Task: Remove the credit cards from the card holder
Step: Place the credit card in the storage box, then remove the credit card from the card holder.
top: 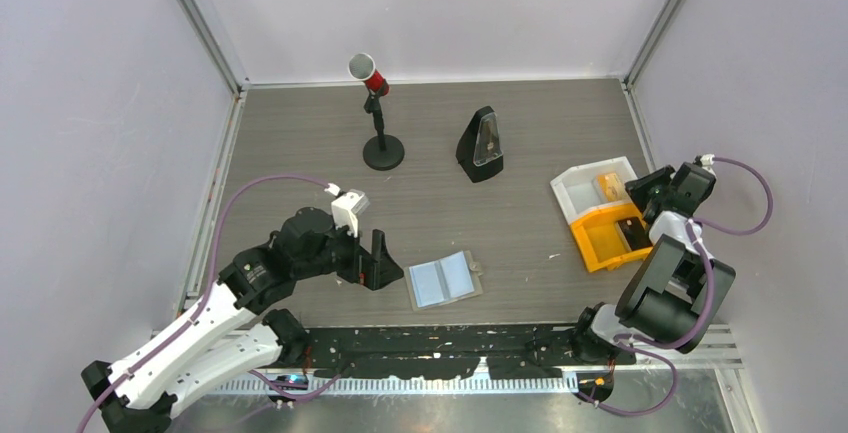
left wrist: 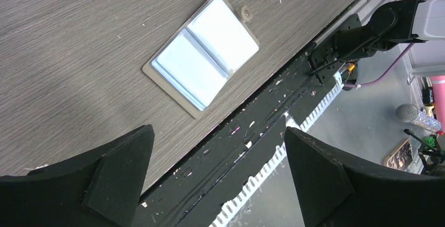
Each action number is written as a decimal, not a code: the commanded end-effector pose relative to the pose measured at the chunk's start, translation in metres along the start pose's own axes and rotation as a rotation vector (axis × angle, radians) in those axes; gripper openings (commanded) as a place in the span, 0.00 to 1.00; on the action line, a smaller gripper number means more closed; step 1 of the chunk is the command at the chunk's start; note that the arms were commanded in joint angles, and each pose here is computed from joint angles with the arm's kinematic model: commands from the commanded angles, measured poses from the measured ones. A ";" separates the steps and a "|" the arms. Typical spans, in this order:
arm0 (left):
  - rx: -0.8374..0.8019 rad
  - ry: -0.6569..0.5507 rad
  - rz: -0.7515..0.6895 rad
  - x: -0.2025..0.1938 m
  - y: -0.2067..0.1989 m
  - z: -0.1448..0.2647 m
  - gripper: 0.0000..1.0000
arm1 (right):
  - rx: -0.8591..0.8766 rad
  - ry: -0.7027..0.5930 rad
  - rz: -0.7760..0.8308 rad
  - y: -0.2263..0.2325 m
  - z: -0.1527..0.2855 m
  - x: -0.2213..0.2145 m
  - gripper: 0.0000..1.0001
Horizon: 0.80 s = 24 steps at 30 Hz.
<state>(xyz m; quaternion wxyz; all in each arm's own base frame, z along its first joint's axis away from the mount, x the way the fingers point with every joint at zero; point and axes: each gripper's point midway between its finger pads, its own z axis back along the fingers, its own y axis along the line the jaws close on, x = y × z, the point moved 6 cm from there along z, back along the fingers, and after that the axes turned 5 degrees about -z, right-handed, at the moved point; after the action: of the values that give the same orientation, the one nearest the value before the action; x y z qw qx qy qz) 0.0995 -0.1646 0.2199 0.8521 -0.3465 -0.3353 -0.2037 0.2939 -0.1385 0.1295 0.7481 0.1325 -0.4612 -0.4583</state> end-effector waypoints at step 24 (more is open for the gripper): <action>0.089 0.029 0.074 -0.011 0.015 -0.020 0.99 | 0.121 0.055 0.178 0.081 0.058 -0.011 0.35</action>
<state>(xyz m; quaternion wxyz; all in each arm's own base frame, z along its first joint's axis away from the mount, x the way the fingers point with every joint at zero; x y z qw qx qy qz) 0.1015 -0.1640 0.1988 0.8741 -0.3250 -0.3107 -0.1841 0.2878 -0.1080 0.1769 0.7651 0.1341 -0.4634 -0.4265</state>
